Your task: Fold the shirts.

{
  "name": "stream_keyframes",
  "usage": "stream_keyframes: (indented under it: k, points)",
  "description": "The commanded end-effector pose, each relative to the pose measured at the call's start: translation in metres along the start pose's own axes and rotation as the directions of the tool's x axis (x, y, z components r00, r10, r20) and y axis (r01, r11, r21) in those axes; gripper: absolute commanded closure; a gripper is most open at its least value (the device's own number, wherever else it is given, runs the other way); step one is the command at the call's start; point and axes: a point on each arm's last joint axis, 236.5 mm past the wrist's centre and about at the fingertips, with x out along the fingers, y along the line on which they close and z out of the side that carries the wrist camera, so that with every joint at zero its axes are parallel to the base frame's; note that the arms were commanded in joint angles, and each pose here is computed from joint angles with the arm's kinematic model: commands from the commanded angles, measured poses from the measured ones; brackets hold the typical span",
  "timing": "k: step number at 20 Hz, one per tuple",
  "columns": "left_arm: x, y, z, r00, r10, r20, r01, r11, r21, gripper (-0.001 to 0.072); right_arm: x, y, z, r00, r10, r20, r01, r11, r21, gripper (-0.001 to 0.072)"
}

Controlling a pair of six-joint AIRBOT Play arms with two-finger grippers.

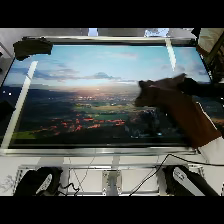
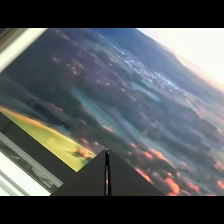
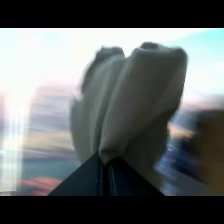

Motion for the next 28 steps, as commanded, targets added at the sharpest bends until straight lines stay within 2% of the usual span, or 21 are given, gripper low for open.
stream_keyframes:
  k: [1, 3, 4, 6, 7, 9, 11, 12, 13, 15, 16, 17, 20, 22, 24, 26, 28]
  points:
    - [-0.001, -0.009, -0.005, 0.999, -0.040, -0.024, 0.040, 0.999, -0.010, 0.0697, -0.094, -0.120, -0.062, 0.872, -0.464, -0.156, 0.479, 0.875, 0.076, 0.0687]
    - [-0.001, -0.012, -0.008, 0.998, -0.052, -0.033, 0.051, 0.999, -0.013, 0.0697, -0.122, -0.144, -0.108, 0.803, -0.500, -0.325, 0.559, 0.820, 0.119, 0.0684]
    - [-0.001, -0.013, -0.008, 0.998, -0.055, -0.035, 0.054, 0.998, -0.014, 0.0697, -0.135, -0.156, -0.123, 0.764, -0.520, -0.381, 0.603, 0.786, 0.137, 0.0633]
    - [-0.001, -0.013, -0.008, 0.998, -0.055, -0.035, 0.055, 0.998, -0.001, 0.0697, -0.148, -0.168, -0.131, 0.731, -0.551, -0.403, 0.653, 0.736, 0.177, 0.0323]
    - [-0.001, -0.013, -0.008, 0.998, -0.055, -0.036, 0.056, 0.998, 0.004, 0.0697, -0.145, -0.167, -0.124, 0.746, -0.553, -0.371, 0.645, 0.740, 0.191, 0.0214]
    - [-0.001, -0.013, -0.008, 0.998, -0.057, -0.033, 0.057, 0.998, 0.004, 0.0696, -0.120, -0.148, -0.082, 0.854, -0.482, -0.195, 0.519, 0.816, 0.255, 0.0202]
    - [-0.001, -0.016, -0.005, 0.997, -0.071, -0.021, 0.071, 0.997, 0.002, 0.0697, -0.096, -0.095, -0.008, 0.958, -0.262, 0.118, 0.213, 0.923, 0.322, 0.0204]
    - [-0.001, -0.019, -0.004, 0.996, -0.083, -0.016, 0.083, 0.997, 0.000, 0.0697, -0.097, -0.057, 0.035, 0.949, -0.102, 0.299, 0.017, 0.961, 0.276, 0.0205]
    - [-0.001, -0.023, -0.004, 0.995, -0.100, -0.016, 0.100, 0.995, -0.003, 0.0697, -0.108, -0.020, 0.069, 0.896, 0.050, 0.441, -0.140, 0.975, 0.175, 0.0206]
    - [-0.003, -0.036, -0.004, 0.988, -0.152, -0.019, 0.151, 0.988, -0.015, 0.0696, -0.136, 0.058, 0.108, 0.740, 0.333, 0.584, -0.340, 0.935, -0.102, 0.0207]
    - [-0.005, -0.044, -0.005, 0.982, -0.189, -0.022, 0.188, 0.982, -0.025, 0.0697, -0.141, 0.094, 0.109, 0.686, 0.443, 0.577, -0.380, 0.895, -0.236, 0.0207]
    - [-0.007, -0.054, -0.006, 0.973, -0.229, -0.027, 0.228, 0.973, -0.038, 0.0696, -0.137, 0.122, 0.102, 0.672, 0.514, 0.533, -0.398, 0.858, -0.326, 0.0207]
    - [-0.021, -0.095, -0.016, 0.912, -0.403, -0.069, 0.395, 0.912, -0.108, 0.0696, -0.093, 0.183, 0.047, 0.759, 0.585, 0.286, -0.408, 0.769, -0.492, 0.0207]
    - [-0.034, -0.119, -0.029, 0.855, -0.504, -0.124, 0.485, 0.861, -0.152, 0.0697, -0.061, 0.202, -0.006, 0.840, 0.537, 0.078, -0.396, 0.705, -0.588, 0.0207]
    - [-0.047, -0.134, -0.042, 0.804, -0.567, -0.180, 0.552, 0.824, -0.129, 0.0697, -0.038, 0.202, -0.055, 0.902, 0.421, -0.097, -0.375, 0.651, -0.660, 0.0207]
    - [-0.055, -0.140, -0.056, 0.769, -0.593, -0.239, 0.586, 0.803, -0.107, 0.0697, -0.025, 0.188, -0.086, 0.941, 0.277, -0.194, -0.328, 0.614, -0.718, 0.0207]
    - [-0.061, -0.137, -0.080, 0.742, -0.579, -0.338, 0.577, 0.808, -0.117, 0.0697, -0.020, 0.176, -0.101, 0.957, 0.176, -0.232, -0.291, 0.560, -0.776, 0.0207]
